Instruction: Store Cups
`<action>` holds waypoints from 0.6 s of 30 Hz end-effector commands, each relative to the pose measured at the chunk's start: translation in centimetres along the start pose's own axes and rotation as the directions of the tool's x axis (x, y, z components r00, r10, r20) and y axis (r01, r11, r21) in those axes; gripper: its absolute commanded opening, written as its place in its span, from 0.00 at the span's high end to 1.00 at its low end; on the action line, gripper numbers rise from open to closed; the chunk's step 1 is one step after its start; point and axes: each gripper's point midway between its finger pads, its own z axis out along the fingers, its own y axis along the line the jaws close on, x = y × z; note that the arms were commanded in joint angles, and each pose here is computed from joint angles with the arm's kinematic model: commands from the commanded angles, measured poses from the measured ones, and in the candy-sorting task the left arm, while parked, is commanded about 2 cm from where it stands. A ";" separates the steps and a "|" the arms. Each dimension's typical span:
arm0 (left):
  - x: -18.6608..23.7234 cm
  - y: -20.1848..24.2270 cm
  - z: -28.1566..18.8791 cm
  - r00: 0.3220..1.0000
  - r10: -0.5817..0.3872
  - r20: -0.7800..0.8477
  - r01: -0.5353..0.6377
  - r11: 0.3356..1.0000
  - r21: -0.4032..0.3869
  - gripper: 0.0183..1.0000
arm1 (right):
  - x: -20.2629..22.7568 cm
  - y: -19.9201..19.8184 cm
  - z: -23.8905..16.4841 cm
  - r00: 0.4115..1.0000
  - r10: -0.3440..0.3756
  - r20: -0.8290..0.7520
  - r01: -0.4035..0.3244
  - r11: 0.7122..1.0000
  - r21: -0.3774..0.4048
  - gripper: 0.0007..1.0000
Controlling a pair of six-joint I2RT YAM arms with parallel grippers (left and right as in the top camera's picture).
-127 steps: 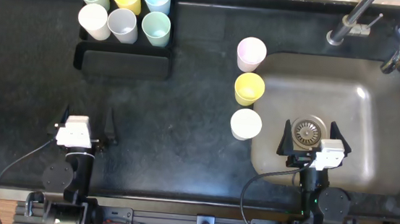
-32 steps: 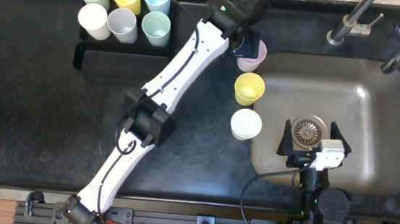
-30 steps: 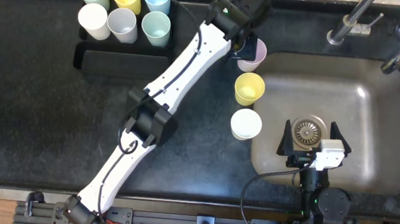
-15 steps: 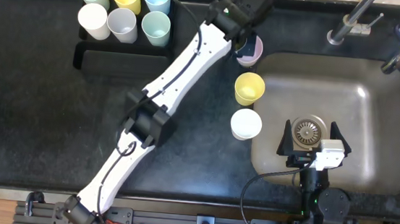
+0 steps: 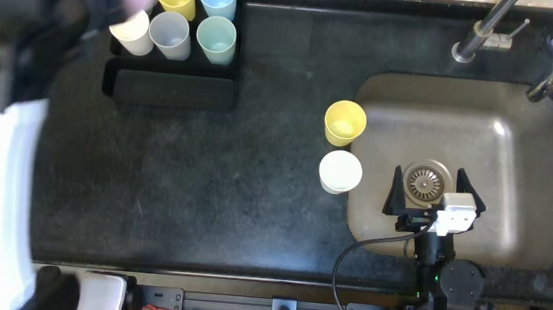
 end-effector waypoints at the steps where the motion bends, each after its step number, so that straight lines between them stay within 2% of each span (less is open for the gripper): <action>1: 4.8 5.2 4.7 0.980 -0.061 -0.187 0.051 0.997 -0.062 0.98 | 0.4 -0.3 0.0 1.000 0.007 -0.001 -0.007 1.000 0.014 0.00; 4: 6.9 7.8 6.6 0.962 -0.105 -0.250 0.075 0.989 -0.126 0.98 | 0.4 -0.3 0.0 1.000 0.007 -0.001 -0.007 1.000 0.014 0.00; 7: 8.7 9.2 8.9 0.947 -0.100 -0.305 0.055 0.987 -0.153 0.98 | 0.4 -0.3 0.0 1.000 0.007 -0.001 -0.007 1.000 0.014 0.00; 18: 11.2 10.7 17.4 0.914 -0.028 -0.404 -0.038 0.987 -0.155 0.98 | 0.4 -0.3 0.0 1.000 0.007 -0.001 -0.007 1.000 0.014 0.00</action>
